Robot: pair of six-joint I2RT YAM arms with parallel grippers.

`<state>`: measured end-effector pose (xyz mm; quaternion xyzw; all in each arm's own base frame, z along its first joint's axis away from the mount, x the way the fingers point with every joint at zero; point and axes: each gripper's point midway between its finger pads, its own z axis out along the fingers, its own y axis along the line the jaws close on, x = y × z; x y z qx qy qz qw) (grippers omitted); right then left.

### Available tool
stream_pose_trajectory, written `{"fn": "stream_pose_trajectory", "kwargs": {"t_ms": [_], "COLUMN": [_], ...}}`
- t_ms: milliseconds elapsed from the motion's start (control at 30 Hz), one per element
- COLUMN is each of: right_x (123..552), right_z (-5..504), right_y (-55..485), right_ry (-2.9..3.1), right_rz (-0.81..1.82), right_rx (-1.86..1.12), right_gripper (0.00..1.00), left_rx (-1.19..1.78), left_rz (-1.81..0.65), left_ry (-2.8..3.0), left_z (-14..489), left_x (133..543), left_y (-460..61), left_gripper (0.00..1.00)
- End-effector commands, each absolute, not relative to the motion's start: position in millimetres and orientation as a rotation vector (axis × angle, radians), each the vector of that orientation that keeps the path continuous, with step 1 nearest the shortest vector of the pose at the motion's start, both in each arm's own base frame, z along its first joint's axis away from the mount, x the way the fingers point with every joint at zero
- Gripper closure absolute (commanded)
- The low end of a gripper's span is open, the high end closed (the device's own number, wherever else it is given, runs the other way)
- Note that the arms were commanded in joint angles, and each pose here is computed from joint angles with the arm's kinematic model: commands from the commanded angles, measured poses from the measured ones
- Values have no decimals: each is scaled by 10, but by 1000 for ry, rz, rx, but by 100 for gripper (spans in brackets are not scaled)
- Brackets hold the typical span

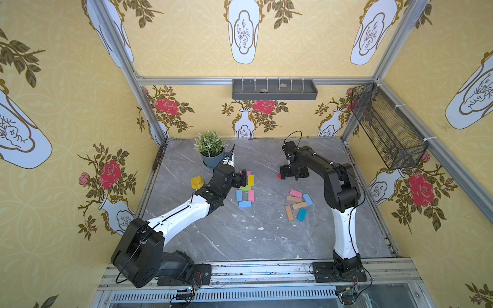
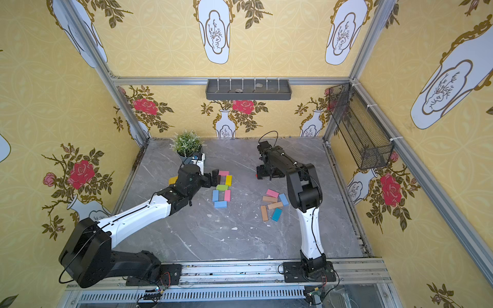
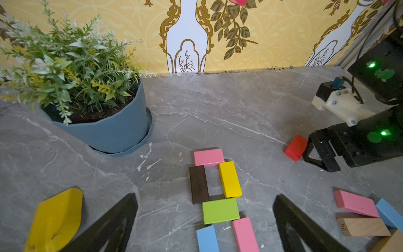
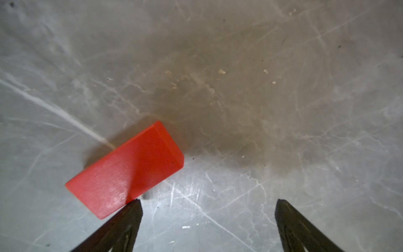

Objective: Assemble the number 8 with building blocks
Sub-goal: Adjust the building block at the center of the board.

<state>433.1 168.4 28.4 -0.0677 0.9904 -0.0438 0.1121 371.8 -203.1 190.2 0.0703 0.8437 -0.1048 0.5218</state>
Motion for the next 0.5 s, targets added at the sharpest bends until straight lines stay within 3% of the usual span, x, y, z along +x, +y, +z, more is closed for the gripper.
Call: {"fn": "stream_pose_trajectory", "kwargs": {"t_ms": [0,467], "right_x": [4339,4437], "right_z": [273,274], "right_y": [1769,1917], "right_ry": [2911,2896], "right_rz": [-96,-22], "right_rx": [-187,-163], "right_gripper": [3,3], "left_rx": [160,163], "left_rz": [-248,-246], "left_ry": [2014,2016], "left_z": [1909,1908], "left_x": [3745,3752], "left_y": [-2031,-2038], "left_gripper": [0,0]}}
